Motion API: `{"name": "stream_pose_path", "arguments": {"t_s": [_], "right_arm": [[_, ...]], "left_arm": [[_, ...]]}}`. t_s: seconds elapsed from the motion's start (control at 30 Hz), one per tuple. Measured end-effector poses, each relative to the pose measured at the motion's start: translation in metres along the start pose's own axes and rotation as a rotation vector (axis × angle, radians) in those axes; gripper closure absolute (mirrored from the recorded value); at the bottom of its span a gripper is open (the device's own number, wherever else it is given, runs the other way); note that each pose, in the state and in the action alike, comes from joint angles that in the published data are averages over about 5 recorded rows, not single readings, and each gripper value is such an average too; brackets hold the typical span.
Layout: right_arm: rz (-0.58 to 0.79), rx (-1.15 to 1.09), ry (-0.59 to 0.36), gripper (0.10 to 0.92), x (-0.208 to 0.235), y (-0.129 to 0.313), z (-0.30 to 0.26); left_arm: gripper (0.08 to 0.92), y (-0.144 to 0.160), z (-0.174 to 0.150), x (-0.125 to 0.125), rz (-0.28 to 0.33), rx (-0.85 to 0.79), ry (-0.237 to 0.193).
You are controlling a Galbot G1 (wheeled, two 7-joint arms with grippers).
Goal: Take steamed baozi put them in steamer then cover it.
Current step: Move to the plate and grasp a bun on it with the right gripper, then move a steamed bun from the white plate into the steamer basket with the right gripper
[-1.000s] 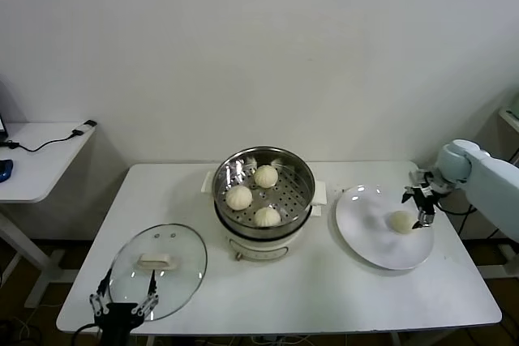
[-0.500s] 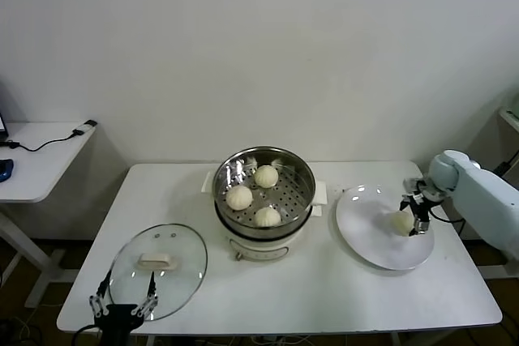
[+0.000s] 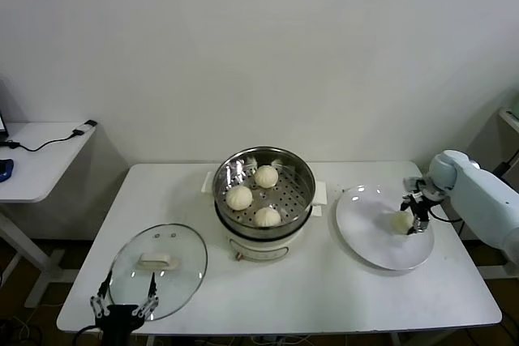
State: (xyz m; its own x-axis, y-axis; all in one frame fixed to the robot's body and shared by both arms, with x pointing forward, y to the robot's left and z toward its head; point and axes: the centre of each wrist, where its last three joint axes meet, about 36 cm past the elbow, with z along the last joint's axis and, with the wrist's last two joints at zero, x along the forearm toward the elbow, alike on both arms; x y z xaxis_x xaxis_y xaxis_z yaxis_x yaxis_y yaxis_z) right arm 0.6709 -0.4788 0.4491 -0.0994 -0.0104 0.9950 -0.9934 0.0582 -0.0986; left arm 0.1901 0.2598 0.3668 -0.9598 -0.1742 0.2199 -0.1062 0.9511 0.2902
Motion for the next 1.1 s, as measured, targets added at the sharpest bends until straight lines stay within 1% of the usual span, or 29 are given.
{"name": "stream_pose_path", "arguments": {"t_s": [0.13, 0.27, 0.37, 0.5, 0.7, 0.87, 1.0, 1.1], "right_arm": [[0.012, -0.015, -0.015, 0.309, 0.006, -0.002, 0.0], [0.037, -0.03, -0.051, 0.31, 0.022, -0.009, -0.008], [0.064, -0.033, -0.088, 0.31, 0.044, -0.021, -0.022], [0.102, -0.025, -0.139, 0.31, 0.084, -0.042, -0.048], [0.154, 0.017, -0.217, 0.31, 0.157, -0.073, -0.105], [0.175, 0.061, -0.278, 0.31, 0.21, -0.088, -0.164], [0.167, 0.093, -0.315, 0.31, 0.237, -0.09, -0.215], [0.144, 0.121, -0.32, 0.31, 0.244, -0.087, -0.252]], "left_arm": [[0.177, 0.0, 0.0, 0.001, -0.004, -0.003, 0.003], [0.177, 0.001, -0.001, 0.003, -0.006, -0.005, 0.004], [0.177, 0.0, -0.002, 0.004, -0.003, -0.002, 0.0], [0.177, -0.001, -0.005, 0.003, -0.001, 0.004, -0.011], [0.177, -0.004, -0.006, 0.001, 0.003, 0.013, -0.017], [0.177, -0.008, -0.006, 0.002, 0.008, 0.02, -0.014], [0.177, -0.01, -0.005, 0.003, 0.019, 0.023, -0.015], [0.177, -0.011, -0.006, 0.002, 0.019, 0.023, -0.021]]}}
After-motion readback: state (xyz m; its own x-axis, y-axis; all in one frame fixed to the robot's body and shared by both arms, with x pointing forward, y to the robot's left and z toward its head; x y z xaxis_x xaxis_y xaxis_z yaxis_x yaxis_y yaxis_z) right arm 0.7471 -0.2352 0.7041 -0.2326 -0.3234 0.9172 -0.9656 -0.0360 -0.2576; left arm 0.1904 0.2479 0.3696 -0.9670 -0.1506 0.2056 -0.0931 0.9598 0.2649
